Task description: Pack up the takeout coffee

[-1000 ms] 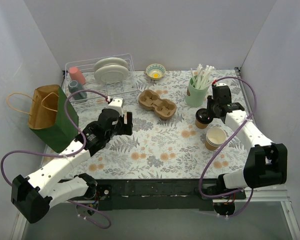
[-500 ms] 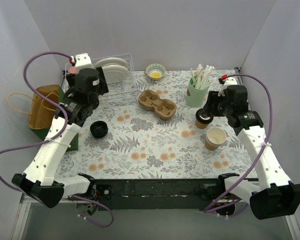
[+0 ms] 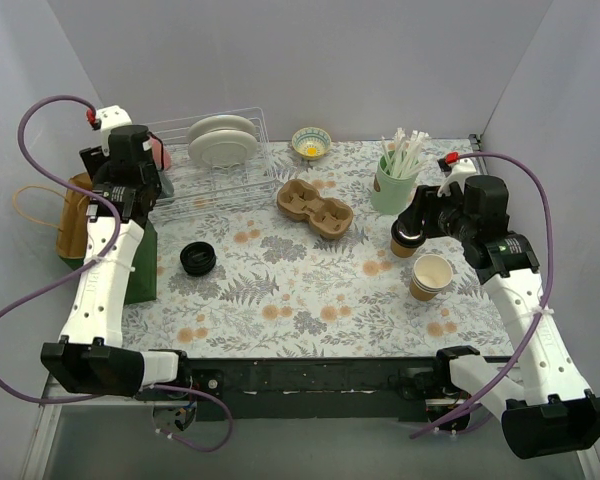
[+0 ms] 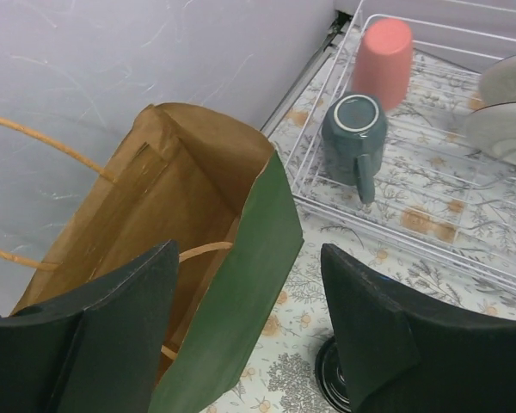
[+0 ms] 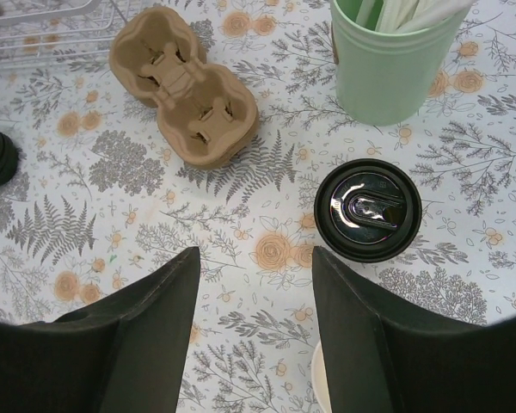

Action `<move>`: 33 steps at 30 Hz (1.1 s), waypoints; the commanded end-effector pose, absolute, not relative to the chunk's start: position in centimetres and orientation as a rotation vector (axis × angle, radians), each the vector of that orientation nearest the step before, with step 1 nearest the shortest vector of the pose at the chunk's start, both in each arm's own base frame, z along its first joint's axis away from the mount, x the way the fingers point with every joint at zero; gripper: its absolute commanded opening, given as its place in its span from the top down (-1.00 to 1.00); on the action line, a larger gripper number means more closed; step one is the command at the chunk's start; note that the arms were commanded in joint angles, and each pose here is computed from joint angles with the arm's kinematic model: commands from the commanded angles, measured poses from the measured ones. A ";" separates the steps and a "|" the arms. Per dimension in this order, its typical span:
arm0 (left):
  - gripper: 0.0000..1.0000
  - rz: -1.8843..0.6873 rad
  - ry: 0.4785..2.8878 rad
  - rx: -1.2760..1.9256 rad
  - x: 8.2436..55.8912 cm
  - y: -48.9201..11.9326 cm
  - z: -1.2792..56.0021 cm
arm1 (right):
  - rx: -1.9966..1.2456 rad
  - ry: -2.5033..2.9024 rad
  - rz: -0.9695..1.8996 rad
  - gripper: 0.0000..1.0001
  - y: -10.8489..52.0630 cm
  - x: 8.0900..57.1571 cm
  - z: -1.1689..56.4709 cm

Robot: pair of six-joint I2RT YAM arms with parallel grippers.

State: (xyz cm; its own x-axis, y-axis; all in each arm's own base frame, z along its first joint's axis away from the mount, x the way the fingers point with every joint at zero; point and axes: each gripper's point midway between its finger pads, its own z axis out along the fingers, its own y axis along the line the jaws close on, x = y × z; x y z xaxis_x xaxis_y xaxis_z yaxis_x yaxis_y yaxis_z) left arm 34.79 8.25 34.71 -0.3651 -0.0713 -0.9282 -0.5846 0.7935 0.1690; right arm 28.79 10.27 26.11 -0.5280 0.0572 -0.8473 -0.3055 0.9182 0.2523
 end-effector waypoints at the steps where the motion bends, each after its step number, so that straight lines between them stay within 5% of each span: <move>1: -0.33 0.567 1.910 -0.495 34.8 8.9 34.1 | -0.211 2.058 0.488 -0.25 10.6 28.4 26.5; 21: -0.48 0.608 1.817 -0.733 36.9 10.8 36.9 | -0.241 2.007 0.578 -0.25 11.9 28.1 27.2; 33: -0.37 0.594 1.884 -0.811 40.4 11.0 34.1 | -0.266 2.004 0.603 -0.25 12.2 27.2 26.9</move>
